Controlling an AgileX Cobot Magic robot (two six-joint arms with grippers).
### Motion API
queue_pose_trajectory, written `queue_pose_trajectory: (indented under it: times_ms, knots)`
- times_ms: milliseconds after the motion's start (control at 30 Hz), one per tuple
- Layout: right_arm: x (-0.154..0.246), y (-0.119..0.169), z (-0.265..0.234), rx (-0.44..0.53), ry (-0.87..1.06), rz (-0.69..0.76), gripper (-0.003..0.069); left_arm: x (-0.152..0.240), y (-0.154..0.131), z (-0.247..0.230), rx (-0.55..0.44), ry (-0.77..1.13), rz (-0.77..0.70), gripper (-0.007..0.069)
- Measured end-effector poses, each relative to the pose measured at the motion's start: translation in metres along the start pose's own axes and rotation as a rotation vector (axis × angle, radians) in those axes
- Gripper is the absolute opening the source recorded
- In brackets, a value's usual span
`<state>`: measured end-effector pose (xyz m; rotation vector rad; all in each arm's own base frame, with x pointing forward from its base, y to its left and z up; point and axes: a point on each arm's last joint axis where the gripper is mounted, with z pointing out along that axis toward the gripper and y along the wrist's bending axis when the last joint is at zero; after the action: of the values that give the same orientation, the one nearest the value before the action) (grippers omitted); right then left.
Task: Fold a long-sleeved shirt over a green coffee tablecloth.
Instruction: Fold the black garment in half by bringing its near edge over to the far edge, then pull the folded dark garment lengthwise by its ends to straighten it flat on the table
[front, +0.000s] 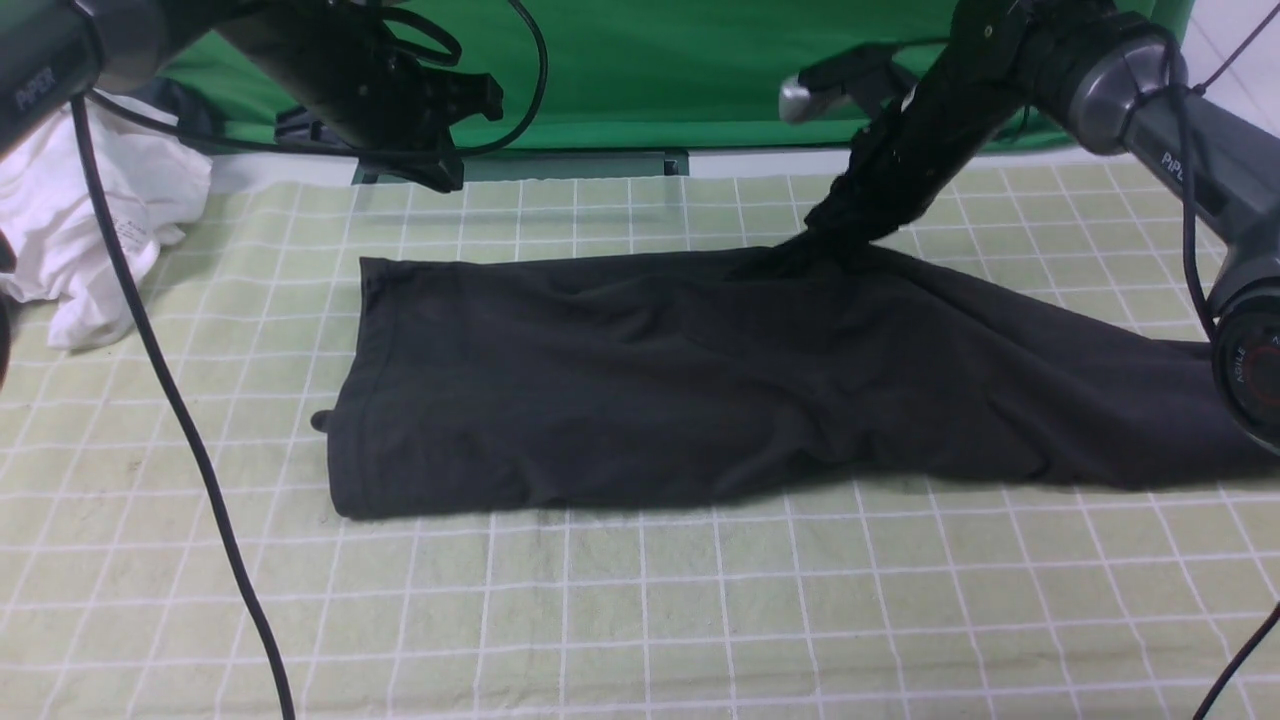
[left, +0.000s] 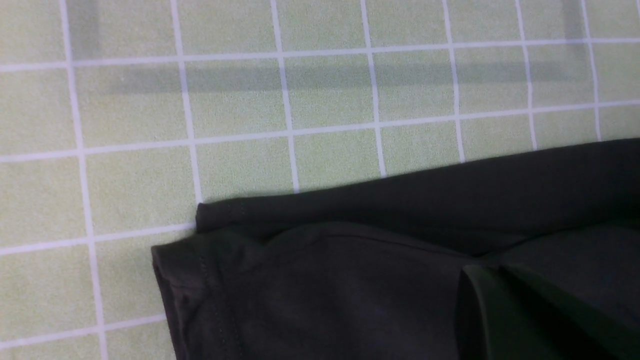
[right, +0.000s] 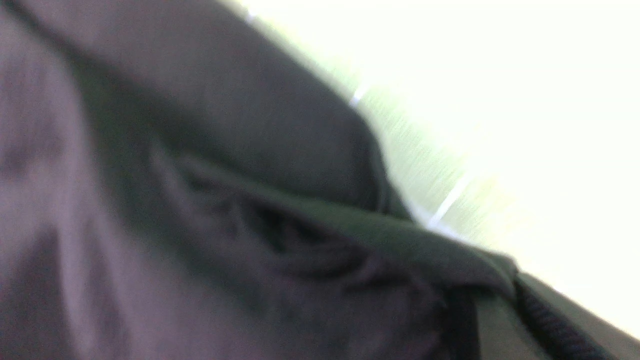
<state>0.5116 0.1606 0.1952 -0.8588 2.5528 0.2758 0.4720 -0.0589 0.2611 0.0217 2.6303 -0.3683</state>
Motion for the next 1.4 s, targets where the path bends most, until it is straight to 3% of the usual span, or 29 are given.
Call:
queue_pose_trajectory:
  times_ms: [400, 533, 667, 767, 867, 933, 1100, 1200, 1400]
  knots:
    - [-0.002, -0.019, 0.003, 0.039, -0.064, 0.135, 0.0038, 0.0, 0.0, 0.0, 0.001, 0.003, 0.0, 0.0014]
    - [0.0, -0.021, 0.007, 0.044, -0.064, 0.147, 0.0074, 0.001, 0.0, 0.0, 0.001, 0.01, 0.0, 0.0014]
    - [-0.007, -0.022, -0.002, 0.053, -0.09, 0.152, 0.0302, 0.004, 0.0, 0.0, -0.005, 0.04, 0.005, 0.002]
    - [-0.012, -0.023, -0.022, 0.057, -0.106, 0.156, 0.0419, 0.007, 0.004, -0.003, -0.042, 0.076, 0.012, 0.0043]
    - [-0.017, -0.025, -0.06, 0.077, -0.113, 0.146, 0.0459, 0.007, 0.013, -0.016, -0.115, 0.088, 0.0, 0.0087]
    - [-0.018, -0.025, -0.076, 0.084, -0.113, 0.147, 0.044, 0.007, 0.018, -0.023, -0.135, 0.093, -0.005, 0.0102]
    - [-0.023, -0.019, -0.151, 0.146, -0.192, 0.176, 0.0103, 0.019, 0.034, -0.04, -0.16, 0.181, -0.046, 0.0176]
    - [-0.02, -0.007, -0.194, 0.171, -0.237, 0.177, 0.0018, 0.04, 0.036, -0.033, -0.136, 0.264, -0.046, 0.0189]
    - [0.035, 0.014, -0.249, 0.298, -0.101, 0.193, 0.0, 0.083, 0.037, -0.035, -0.128, 0.397, -0.068, 0.0196]
